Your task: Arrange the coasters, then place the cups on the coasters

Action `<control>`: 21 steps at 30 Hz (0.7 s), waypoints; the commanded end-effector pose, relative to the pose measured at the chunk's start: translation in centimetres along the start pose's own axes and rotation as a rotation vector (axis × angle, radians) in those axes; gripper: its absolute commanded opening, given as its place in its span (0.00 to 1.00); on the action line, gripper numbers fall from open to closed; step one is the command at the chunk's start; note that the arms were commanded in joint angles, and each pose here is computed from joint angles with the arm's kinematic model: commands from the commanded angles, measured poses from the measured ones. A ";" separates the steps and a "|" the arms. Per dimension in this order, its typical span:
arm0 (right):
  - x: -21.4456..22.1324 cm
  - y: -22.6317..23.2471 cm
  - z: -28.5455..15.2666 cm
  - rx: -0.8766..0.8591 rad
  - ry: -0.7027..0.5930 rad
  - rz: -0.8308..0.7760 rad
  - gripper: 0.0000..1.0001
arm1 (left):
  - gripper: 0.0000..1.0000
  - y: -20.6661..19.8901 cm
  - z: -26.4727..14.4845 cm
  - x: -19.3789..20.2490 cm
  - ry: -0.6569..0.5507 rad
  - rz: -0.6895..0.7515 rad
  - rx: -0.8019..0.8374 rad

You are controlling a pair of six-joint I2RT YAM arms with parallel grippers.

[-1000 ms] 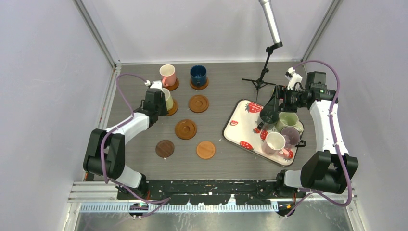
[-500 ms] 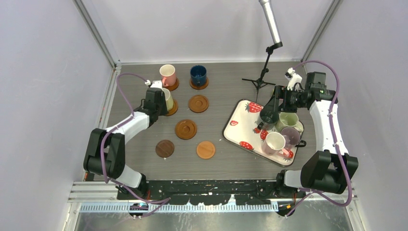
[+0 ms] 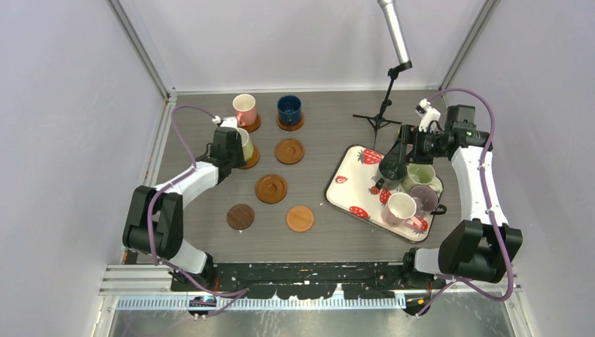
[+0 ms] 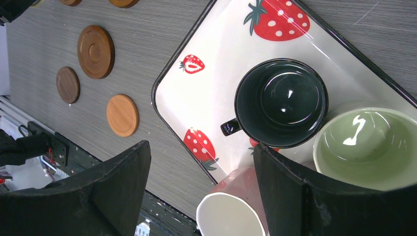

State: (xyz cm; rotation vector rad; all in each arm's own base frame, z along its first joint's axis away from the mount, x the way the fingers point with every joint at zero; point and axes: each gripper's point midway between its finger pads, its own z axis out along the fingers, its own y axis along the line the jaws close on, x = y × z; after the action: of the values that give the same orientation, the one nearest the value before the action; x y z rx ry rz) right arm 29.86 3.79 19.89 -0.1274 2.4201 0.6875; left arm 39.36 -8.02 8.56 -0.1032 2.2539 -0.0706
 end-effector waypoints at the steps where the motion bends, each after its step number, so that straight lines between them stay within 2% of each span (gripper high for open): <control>1: -1.3 0.7 -0.6 -0.008 -0.051 -0.041 0.81 | 0.22 -0.2 -0.6 -2.2 -0.054 0.002 -0.001; 16: -1.2 0.9 -0.7 -0.013 -0.053 -0.039 0.81 | 0.21 -0.3 -1.8 -2.1 -0.054 0.005 0.001; 21: -1.2 0.9 -0.6 -0.017 -0.053 -0.039 0.81 | 0.32 0.1 -1.6 -2.2 -0.049 0.011 -0.026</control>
State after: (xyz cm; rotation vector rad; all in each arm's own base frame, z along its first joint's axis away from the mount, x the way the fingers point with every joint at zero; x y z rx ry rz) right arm 29.85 3.80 19.90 -0.1263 2.4200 0.6889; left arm 38.46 -8.01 8.46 -0.0940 2.2824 -0.0546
